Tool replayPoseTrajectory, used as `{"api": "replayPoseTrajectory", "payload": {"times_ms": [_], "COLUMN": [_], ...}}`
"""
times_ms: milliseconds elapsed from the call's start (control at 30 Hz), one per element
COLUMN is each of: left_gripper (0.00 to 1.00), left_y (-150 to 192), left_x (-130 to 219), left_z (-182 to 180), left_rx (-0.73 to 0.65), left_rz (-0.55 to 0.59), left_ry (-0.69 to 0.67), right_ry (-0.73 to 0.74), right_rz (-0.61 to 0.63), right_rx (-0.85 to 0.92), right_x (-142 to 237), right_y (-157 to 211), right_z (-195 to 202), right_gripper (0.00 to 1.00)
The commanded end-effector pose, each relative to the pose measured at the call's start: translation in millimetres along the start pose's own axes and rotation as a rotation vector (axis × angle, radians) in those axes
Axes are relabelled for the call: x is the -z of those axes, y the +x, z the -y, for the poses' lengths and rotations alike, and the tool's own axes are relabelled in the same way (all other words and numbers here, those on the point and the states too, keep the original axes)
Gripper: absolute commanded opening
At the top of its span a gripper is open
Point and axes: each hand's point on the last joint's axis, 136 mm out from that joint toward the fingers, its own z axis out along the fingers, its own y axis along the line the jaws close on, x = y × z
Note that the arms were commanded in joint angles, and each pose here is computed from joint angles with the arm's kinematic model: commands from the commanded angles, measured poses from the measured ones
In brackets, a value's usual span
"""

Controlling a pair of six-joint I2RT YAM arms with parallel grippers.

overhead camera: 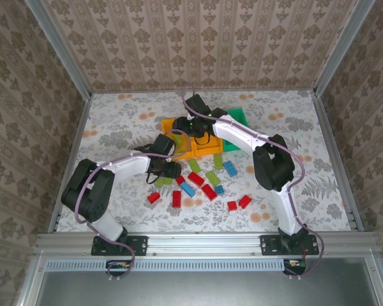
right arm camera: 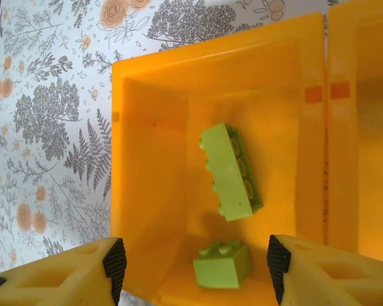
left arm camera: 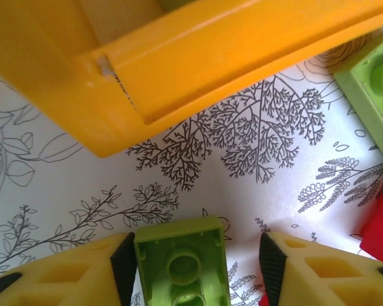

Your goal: Sort the legos into containers by color

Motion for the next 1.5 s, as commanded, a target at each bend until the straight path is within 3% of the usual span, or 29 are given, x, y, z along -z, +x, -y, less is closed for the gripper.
{"api": "replayPoseTrajectory", "payload": {"times_ms": [0,167,400,733,867,1167,1467], "left_gripper": [0.51,0.39,0.35,0.35,0.37,0.36,0.37], "left_y": [2,2,-9,-64,-95,-159,-194], "left_x": [-2,-5,8,70,86,76,60], "left_z": [5,5,7,19,15,2,-15], "left_rx": [-0.013,-0.006,0.005,0.004,0.015,0.056,0.113], "left_rz": [-0.030,-0.036,0.002,0.186,0.270,0.335,0.362], "left_ry": [0.010,0.012,0.006,0.022,0.025,0.058,0.070], "right_ry": [-0.010,0.060,0.155,0.293,0.324,0.419,0.483], "right_rz": [0.072,0.114,0.124,0.004,-0.049,-0.110,-0.151], "right_rx": [0.020,0.035,0.033,0.056,0.057,0.112,0.146], "right_x": [40,65,87,87,78,57,43], "right_y": [-13,-11,-1,62,85,103,106], "right_z": [-9,13,49,98,111,124,136], "right_gripper": [0.65,0.67,0.68,0.66,0.61,0.59,0.57]}}
